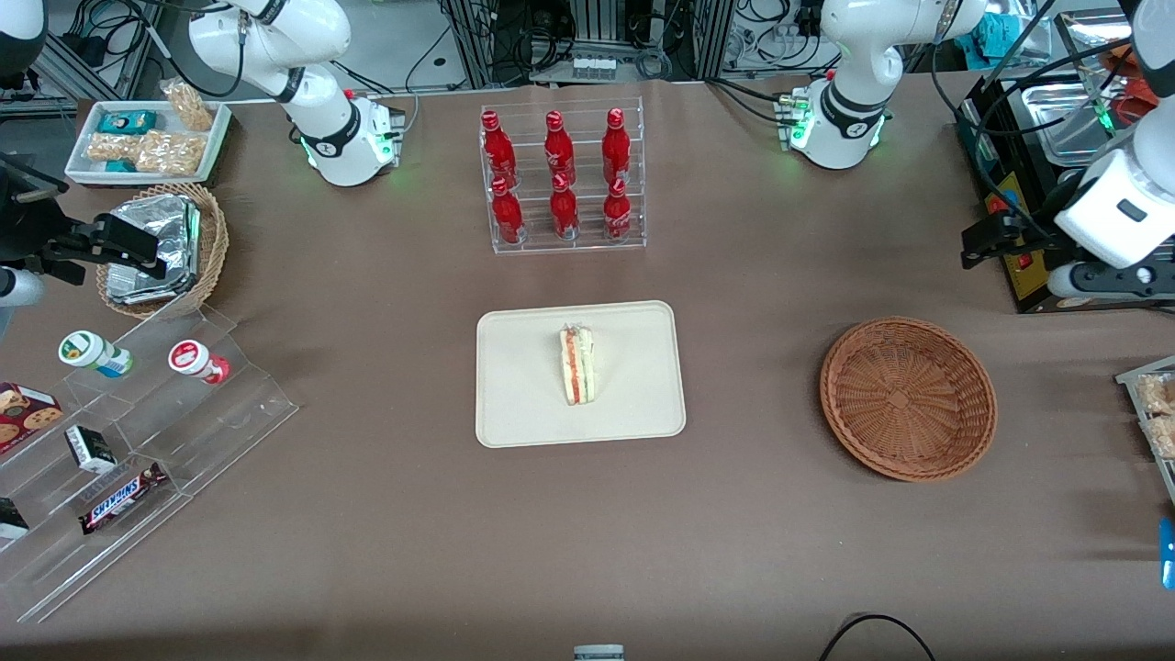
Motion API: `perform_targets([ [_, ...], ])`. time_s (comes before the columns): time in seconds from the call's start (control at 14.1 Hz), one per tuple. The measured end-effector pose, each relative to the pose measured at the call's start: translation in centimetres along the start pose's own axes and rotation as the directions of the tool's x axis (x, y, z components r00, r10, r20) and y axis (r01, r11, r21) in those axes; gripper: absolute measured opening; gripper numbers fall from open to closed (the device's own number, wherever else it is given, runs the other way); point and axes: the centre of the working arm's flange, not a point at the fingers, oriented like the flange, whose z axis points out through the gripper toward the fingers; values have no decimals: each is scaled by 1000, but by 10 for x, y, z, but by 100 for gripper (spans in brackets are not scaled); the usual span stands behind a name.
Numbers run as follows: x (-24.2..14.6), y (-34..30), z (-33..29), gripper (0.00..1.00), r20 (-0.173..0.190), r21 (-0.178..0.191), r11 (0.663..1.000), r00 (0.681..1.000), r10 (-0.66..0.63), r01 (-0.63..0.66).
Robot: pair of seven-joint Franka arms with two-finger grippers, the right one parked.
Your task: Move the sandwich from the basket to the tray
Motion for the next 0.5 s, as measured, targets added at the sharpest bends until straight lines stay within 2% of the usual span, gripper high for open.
perform_targets([
  [0.21,-1,-18,-17,100,-36,-2,999,999,-32,32],
  [0.5,-3,-28,-26,100,-50,-4,999,998,-46,46],
])
